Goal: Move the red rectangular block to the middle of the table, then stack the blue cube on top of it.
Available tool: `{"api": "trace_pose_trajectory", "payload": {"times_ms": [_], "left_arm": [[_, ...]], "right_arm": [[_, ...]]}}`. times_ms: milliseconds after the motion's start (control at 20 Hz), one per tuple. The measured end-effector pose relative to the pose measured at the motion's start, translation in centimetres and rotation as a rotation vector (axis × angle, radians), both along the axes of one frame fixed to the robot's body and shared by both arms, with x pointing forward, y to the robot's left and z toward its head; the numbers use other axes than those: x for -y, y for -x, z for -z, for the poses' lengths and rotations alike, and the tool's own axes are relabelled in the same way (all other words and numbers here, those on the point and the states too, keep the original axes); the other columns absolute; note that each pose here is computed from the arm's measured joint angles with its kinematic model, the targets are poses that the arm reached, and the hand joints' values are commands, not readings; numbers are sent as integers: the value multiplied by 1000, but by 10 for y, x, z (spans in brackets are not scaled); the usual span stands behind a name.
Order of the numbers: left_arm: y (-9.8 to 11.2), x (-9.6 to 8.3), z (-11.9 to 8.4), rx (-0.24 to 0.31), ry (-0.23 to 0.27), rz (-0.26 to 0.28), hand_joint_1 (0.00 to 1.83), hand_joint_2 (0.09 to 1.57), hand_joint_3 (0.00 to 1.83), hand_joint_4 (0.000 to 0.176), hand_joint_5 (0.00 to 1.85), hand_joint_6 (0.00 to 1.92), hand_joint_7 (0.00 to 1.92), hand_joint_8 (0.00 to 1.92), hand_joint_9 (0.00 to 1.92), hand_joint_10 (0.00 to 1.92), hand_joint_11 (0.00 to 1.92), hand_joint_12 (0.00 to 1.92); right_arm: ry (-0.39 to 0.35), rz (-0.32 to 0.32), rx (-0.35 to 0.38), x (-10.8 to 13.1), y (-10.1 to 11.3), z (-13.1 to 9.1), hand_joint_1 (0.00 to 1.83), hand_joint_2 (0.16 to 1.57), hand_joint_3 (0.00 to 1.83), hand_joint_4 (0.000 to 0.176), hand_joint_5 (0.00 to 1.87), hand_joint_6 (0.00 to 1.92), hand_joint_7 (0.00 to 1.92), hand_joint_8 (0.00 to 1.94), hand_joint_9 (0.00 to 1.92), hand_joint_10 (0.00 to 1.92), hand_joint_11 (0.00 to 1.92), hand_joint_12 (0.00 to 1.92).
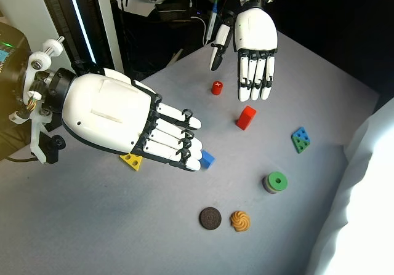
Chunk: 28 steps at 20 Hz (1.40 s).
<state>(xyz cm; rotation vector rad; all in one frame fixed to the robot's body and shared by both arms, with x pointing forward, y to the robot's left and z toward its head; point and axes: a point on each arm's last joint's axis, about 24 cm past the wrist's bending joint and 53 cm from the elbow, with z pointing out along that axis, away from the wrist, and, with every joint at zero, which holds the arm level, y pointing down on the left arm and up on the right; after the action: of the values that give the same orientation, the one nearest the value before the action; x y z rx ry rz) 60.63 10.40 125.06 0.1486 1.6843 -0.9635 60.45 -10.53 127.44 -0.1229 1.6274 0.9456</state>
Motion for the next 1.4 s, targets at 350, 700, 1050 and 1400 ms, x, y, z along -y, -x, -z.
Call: {"api": "trace_pose_trajectory", "payload": {"times_ms": [350, 700, 1050, 1400], "left_arm": [[-2, -1, -5, 11, 4, -5, 45, 1146, 7, 0, 340, 5, 343, 9, 306, 11, 16, 558], [-6, -2, -5, 17, -26, -24, 39, 1164, 6, 0, 350, 3, 325, 1, 268, 0, 0, 566], [-16, -2, -13, 16, 2, -60, 159, 1113, 0, 113, 347, 9, 285, 0, 195, 0, 0, 419], [-21, 2, 4, -18, 62, -94, 313, 972, 0, 98, 401, 1, 213, 1, 142, 0, 0, 442]], "right_arm": [[8, -3, 7, -1, 1, 0, 149, 1188, 4, 0, 229, 1, 225, 0, 153, 3, 0, 336], [14, -16, 13, -7, 6, 0, 155, 1184, 0, 0, 240, 2, 242, 2, 169, 4, 0, 357], [45, -39, 49, -17, 14, -3, 205, 1197, 1, 0, 252, 3, 257, 4, 191, 8, 0, 419], [41, -38, 46, -16, 14, -3, 273, 1186, 0, 0, 263, 3, 272, 1, 217, 6, 0, 464]]}}
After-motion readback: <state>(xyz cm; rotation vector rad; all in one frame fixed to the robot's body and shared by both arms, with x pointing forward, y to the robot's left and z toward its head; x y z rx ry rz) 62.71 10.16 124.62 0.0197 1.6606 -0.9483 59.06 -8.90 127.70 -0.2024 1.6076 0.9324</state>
